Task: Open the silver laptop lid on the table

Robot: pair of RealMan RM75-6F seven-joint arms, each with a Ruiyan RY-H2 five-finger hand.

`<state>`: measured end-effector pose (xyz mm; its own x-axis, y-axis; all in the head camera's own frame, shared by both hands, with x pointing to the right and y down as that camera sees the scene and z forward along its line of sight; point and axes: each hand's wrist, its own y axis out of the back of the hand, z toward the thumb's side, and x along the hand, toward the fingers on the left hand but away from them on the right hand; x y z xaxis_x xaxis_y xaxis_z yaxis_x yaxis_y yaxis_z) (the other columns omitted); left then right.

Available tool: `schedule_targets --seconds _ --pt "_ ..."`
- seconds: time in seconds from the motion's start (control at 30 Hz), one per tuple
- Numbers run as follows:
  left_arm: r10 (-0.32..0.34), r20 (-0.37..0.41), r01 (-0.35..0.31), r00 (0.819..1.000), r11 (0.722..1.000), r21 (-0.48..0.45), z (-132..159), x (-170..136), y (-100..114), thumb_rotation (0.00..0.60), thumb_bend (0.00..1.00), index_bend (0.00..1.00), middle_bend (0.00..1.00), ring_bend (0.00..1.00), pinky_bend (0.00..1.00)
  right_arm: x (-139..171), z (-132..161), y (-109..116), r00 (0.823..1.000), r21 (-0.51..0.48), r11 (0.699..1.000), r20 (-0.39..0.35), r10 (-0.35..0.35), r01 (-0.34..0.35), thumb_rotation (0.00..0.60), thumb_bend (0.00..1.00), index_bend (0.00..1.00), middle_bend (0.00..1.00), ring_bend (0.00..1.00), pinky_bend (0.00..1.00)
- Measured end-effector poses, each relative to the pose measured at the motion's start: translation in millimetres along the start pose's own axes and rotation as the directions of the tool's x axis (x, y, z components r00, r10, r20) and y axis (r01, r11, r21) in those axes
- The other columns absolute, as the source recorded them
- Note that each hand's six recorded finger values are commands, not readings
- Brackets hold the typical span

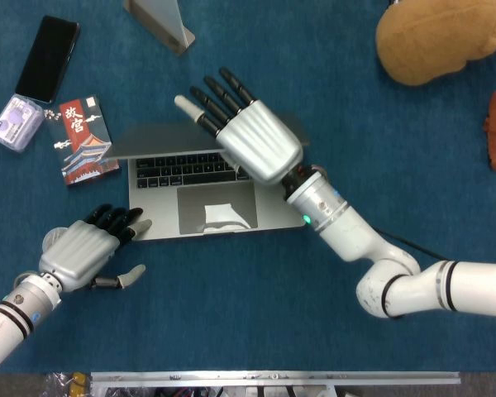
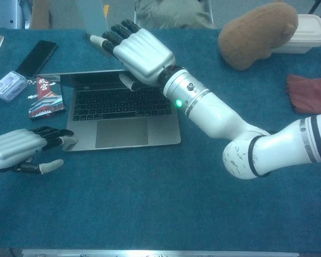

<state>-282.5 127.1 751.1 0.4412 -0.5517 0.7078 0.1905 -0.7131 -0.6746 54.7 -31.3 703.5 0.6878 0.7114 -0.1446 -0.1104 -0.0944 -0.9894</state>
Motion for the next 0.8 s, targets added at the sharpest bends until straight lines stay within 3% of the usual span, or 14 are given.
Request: schedule_targets --seconds 0.8 --pt "0.005 -0.01 -0.005 1.0 1.0 -0.004 -1.9 -5.2 -1.7 0.0 0.31 0.07 0.0 0.0 0.0 -51.7 -71.5 6.6 0.982 0.075 0.996 0.184 -0.051 0.038 0.519 0.41 0.0 0.1 0.0 0.03"
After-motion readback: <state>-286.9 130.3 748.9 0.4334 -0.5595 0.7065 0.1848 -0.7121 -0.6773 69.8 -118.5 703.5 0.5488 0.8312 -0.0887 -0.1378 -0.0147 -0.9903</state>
